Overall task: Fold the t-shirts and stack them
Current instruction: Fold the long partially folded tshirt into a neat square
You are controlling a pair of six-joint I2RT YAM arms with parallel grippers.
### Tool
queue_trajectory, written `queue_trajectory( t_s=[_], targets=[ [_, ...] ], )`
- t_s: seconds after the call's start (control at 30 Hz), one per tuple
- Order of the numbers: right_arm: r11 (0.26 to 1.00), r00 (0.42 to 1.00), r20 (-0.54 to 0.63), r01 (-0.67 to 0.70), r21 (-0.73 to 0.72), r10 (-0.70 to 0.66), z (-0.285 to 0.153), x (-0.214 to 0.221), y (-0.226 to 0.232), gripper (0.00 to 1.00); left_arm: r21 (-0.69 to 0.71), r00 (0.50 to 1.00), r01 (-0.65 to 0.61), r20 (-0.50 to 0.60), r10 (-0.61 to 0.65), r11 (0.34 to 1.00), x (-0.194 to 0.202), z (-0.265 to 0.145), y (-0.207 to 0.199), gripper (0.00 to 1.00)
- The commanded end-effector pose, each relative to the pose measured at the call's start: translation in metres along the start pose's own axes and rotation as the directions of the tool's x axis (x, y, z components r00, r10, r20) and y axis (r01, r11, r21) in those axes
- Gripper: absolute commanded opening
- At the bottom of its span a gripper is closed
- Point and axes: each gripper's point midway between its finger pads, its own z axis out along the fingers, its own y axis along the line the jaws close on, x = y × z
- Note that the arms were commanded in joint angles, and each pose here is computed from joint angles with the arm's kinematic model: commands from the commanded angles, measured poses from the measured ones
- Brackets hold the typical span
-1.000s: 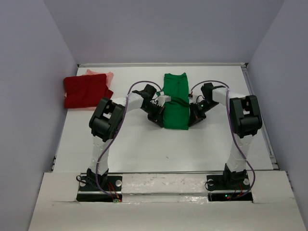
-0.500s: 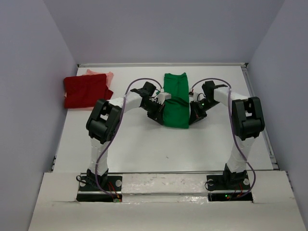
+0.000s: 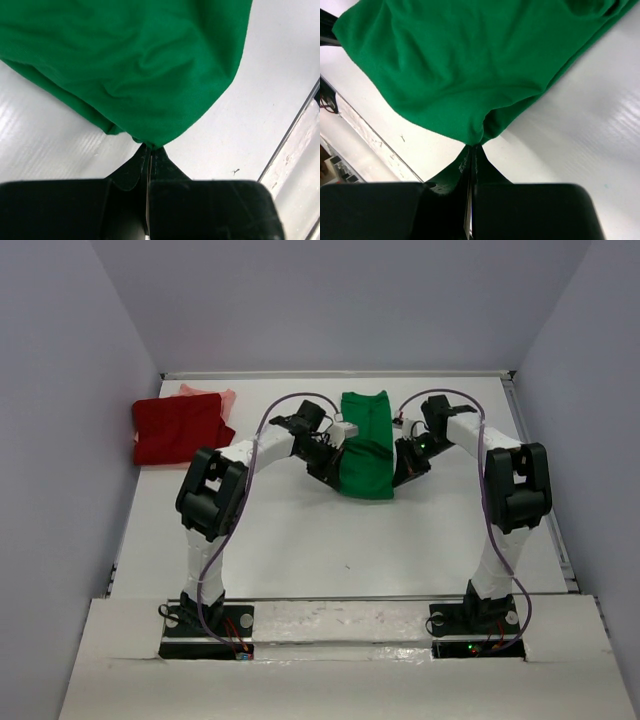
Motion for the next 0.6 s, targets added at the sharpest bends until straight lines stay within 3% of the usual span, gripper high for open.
queue_trajectory(
  t_s=[0.0, 0.27, 0.57],
  targets=[
    [0.995, 0.992, 0.082, 0.094, 0.035, -0.096, -0.026, -0.030, 0.014, 0.00, -0.037, 0.987, -0.106, 0.117, 0.110, 0.994, -0.048, -0.040, -0.019, 0.00],
    [0.988, 0.983, 0.113, 0.138, 0.070, -0.145, -0.044, -0.053, 0.020, 0.00, -0.090, 0.974, -0.141, 0.169, 0.154, 0.986, -0.082, -0.062, -0.019, 0.00],
    [0.983, 0.978, 0.128, 0.152, 0.104, -0.165, -0.048, -0.063, 0.015, 0.00, -0.133, 0.969, -0.142, 0.185, 0.166, 0.981, -0.088, -0.067, -0.015, 0.00]
  ],
)
